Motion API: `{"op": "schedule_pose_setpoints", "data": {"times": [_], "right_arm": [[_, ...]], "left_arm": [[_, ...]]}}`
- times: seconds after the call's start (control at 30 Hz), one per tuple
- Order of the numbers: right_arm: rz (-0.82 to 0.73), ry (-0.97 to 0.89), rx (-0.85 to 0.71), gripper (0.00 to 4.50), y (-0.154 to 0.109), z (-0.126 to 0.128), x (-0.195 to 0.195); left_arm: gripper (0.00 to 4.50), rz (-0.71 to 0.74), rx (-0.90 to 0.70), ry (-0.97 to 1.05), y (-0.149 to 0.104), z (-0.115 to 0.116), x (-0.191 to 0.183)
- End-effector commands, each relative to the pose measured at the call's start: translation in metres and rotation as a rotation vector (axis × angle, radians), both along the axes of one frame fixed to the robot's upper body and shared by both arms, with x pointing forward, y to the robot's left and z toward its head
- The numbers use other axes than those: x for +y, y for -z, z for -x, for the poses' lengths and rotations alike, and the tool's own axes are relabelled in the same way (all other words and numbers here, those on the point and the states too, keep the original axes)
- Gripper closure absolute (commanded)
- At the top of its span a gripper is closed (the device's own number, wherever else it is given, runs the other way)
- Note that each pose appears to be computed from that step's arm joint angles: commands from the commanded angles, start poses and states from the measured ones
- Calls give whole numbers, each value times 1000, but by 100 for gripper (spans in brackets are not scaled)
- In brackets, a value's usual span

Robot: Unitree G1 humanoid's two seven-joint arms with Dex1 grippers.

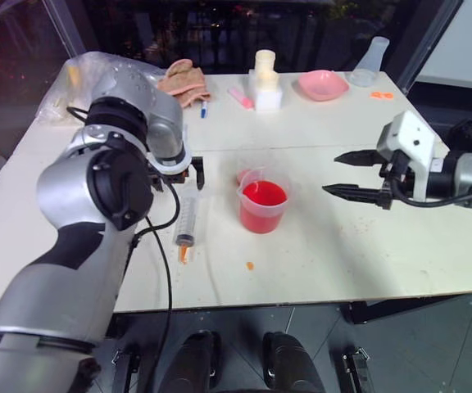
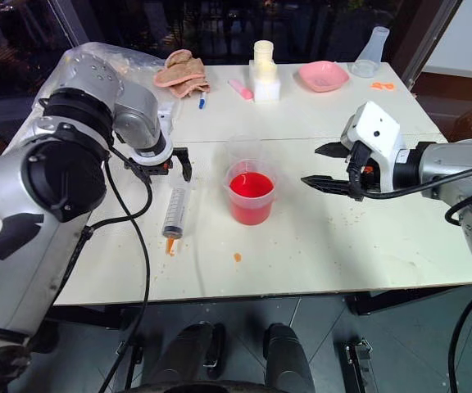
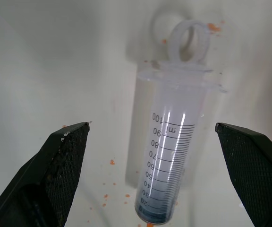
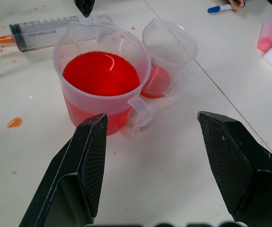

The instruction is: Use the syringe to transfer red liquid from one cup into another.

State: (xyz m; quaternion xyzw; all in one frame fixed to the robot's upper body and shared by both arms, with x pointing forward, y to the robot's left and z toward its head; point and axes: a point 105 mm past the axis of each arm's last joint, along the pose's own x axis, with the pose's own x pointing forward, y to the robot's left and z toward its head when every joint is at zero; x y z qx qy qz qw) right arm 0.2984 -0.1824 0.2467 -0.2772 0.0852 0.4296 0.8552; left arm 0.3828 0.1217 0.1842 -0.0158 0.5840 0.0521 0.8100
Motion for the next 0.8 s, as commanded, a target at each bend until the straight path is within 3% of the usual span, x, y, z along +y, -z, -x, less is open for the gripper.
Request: {"op": "schedule_pose_setpoints", "data": {"times": [0.03, 0.57, 0.8], "right_arm": [[1, -7, -48, 137, -11, 2, 2], [-5, 19, -38, 137, -7, 7, 0], [-3, 34, -39, 137, -5, 8, -3]], "left_arm": [[2, 9, -5, -28, 4, -2, -5], [2, -8, 16, -72, 36, -3, -11], [207, 5, 33, -67, 44, 0, -13]]}}
